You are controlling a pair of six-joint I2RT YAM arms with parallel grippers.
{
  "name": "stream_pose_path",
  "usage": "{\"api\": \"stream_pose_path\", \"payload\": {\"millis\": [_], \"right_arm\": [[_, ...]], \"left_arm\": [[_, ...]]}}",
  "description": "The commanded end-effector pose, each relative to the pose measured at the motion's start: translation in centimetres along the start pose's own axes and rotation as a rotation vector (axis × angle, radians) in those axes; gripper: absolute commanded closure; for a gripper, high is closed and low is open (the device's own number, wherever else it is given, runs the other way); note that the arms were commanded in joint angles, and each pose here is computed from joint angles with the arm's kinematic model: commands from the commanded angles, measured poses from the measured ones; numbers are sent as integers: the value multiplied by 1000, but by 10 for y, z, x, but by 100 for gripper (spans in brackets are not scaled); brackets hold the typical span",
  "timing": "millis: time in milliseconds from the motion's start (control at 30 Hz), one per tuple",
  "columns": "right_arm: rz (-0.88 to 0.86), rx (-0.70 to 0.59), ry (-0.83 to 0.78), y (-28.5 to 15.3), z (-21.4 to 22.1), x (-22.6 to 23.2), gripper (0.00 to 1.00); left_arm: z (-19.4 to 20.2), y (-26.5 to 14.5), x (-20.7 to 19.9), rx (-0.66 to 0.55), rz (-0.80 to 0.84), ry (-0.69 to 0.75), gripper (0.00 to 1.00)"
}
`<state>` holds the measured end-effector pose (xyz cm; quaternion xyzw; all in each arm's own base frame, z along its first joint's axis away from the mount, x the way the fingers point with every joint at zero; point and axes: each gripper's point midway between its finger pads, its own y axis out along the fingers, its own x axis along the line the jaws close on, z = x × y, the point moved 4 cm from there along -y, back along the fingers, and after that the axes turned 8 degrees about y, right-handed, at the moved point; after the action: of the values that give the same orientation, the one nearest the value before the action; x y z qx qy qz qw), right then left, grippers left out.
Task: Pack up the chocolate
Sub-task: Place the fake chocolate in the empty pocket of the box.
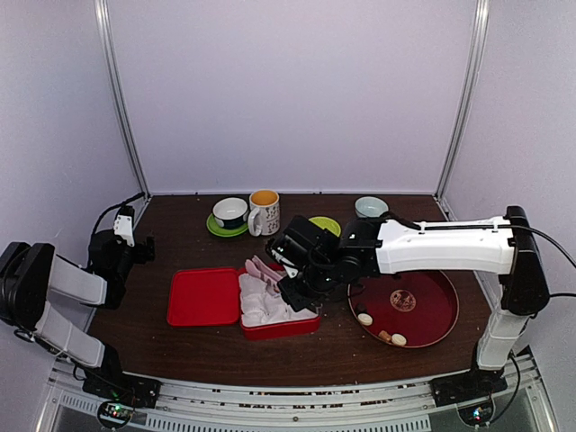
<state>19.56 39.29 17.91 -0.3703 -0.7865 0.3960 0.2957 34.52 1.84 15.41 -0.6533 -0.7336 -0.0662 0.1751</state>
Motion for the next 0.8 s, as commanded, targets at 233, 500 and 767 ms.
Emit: {"api": "stream_pose_path", "payload": {"millis": [233,500,767], "right_arm": [[-4,-22,-18,21,-10,11,76],[11,-27,-18,27,-11,11,62],[-42,-72,-29,10,-20,20,65]], "left_arm": [[-13,2,7,-58,-22,-14,2],[-13,2,7,-58,-23,-15,2],[-13,2,7,-59,-22,-15,2]]}}
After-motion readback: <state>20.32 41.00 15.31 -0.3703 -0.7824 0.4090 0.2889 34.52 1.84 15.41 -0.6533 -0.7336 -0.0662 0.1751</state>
